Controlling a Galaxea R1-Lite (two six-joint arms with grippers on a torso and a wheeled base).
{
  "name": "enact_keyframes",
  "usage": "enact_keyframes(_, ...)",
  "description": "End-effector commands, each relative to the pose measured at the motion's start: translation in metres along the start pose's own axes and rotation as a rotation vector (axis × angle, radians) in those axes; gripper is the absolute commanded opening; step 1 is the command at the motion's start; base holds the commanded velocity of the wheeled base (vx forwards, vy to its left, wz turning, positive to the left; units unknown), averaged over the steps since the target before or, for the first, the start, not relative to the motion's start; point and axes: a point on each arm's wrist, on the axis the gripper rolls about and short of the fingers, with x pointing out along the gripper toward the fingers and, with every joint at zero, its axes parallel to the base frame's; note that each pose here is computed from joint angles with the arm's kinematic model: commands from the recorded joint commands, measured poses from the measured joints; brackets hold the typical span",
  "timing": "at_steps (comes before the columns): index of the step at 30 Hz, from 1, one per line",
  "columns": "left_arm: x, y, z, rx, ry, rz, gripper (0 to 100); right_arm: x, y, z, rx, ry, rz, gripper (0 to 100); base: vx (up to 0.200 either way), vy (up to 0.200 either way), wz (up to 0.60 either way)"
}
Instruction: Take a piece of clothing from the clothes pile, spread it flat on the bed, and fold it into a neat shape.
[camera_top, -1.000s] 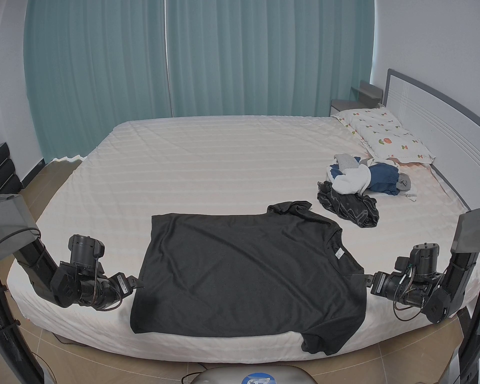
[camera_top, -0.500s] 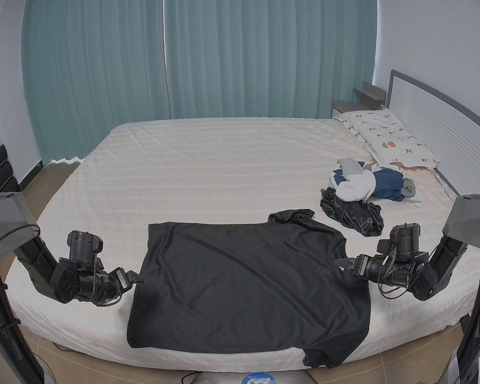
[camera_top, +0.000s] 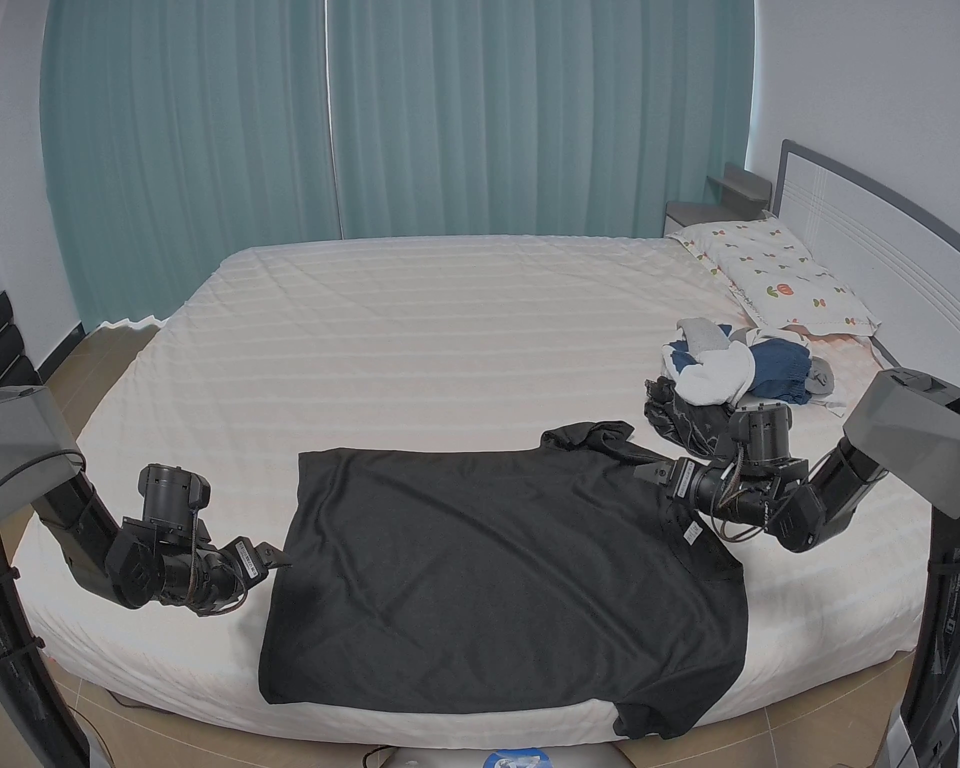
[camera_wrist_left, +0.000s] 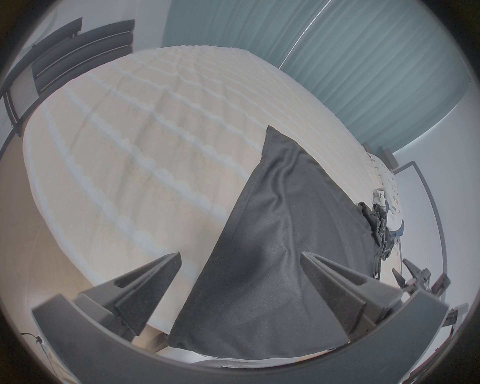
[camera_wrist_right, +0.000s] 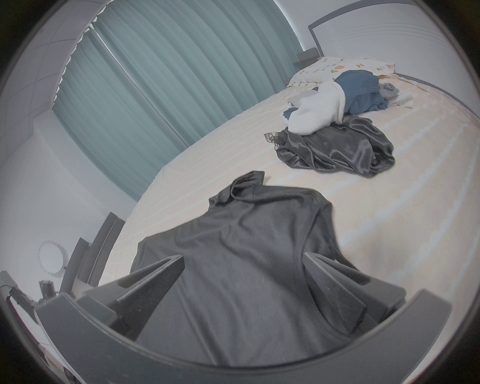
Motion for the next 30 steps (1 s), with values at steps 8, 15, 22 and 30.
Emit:
enact_keyframes(8,0.007,-0.004,-0.003,-0.060,0.007,-0.012,100,0.086,-0.007,0.008,-0.004,-0.049,-0.090,100,0.000,0.000,0.00)
enact_keyframes(15,0.017,-0.003,-0.006,-0.068,0.014,-0.015,100,0.104,-0.012,0.025,0.007,-0.084,-0.091,100,0.086,0.000,0.00)
enact_keyframes(22,0.020,-0.003,-0.007,-0.068,0.018,-0.014,100,0.123,-0.012,0.029,0.002,-0.090,-0.088,100,0.000,0.000,0.00)
enact_keyframes(30,0.027,-0.002,-0.008,-0.070,0.030,-0.003,100,0.144,-0.012,0.026,-0.002,-0.093,-0.078,100,0.000,0.000,0.00)
